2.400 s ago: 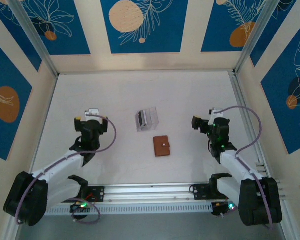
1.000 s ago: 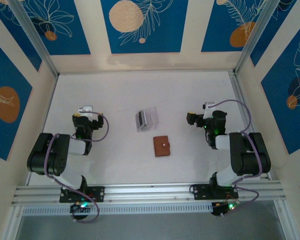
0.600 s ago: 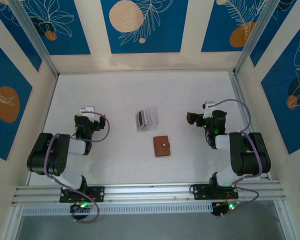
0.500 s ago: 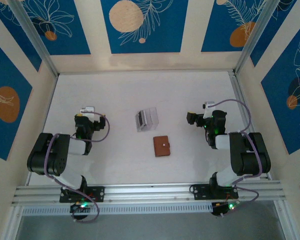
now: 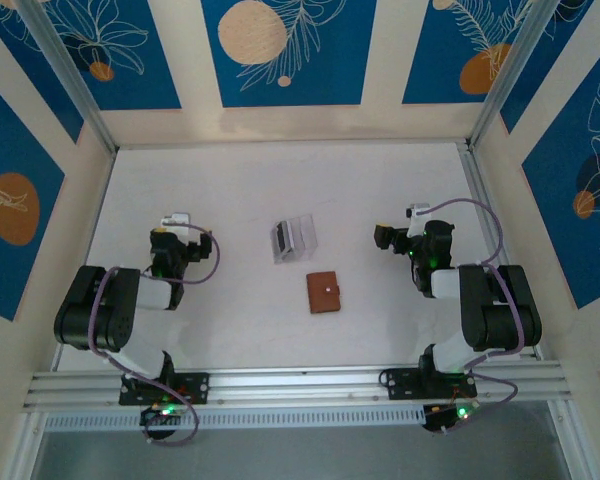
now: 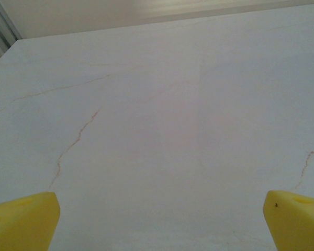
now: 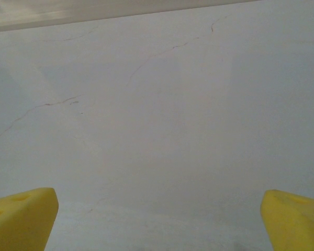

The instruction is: Put the credit cards into the card holder

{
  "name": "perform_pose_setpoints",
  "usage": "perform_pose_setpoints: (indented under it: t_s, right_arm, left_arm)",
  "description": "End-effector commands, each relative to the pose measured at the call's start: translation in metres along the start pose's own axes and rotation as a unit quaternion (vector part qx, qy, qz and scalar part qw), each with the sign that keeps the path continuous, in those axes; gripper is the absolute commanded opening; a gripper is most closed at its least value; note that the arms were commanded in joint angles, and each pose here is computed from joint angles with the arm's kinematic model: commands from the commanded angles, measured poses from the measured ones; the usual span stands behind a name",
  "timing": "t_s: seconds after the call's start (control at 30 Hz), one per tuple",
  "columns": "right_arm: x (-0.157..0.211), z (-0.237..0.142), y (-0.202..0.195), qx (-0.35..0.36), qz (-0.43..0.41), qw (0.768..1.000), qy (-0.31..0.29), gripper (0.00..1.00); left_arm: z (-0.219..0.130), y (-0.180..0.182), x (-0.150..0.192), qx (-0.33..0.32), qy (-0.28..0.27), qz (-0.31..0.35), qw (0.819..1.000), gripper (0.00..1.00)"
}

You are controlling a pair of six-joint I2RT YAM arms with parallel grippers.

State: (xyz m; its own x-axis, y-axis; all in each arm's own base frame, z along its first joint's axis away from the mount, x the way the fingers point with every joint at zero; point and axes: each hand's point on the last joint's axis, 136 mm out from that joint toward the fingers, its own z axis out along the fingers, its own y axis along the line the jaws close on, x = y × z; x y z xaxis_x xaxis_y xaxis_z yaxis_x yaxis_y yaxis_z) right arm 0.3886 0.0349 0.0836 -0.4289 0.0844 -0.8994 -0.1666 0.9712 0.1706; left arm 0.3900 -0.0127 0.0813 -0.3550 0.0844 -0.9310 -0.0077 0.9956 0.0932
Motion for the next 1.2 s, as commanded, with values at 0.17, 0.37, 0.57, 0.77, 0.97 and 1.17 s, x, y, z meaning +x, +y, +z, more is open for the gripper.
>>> perform_pose_setpoints:
  t_s: [0.17, 0.37, 0.57, 0.77, 0.97, 1.17]
  right_arm:
    - [-0.012, 0.002, 0.0, -0.005, -0.009, 1.0, -0.014, 0.99]
    - [-0.012, 0.002, 0.001, -0.005, -0.01, 1.0, -0.015, 0.99]
    - [-0.012, 0.002, 0.001, -0.006, -0.009, 1.0, -0.015, 0.99]
    - [-0.011, 0.002, 0.001, -0.002, -0.013, 1.0, -0.014, 0.99]
    - [-0.012, 0.003, 0.002, 0.004, -0.02, 1.0, -0.017, 0.99]
    - [-0.012, 0.003, 0.002, 0.004, -0.019, 1.0, -0.016, 0.99]
  left_arm:
    - [0.001, -0.004, -0.012, 0.014, -0.014, 0.005, 1.0, 1.0]
    - [0.001, -0.004, -0.013, 0.014, -0.014, 0.005, 1.0, 1.0]
    - [-0.001, -0.012, -0.014, 0.036, -0.021, 0.014, 0.999, 1.0]
    - [0.001, -0.001, -0.013, 0.005, -0.016, 0.002, 1.0, 1.0]
    - [0.002, -0.001, -0.013, 0.004, -0.014, 0.002, 1.0, 1.0]
    - [0.003, -0.007, -0.013, 0.023, -0.012, 0.007, 1.0, 1.0]
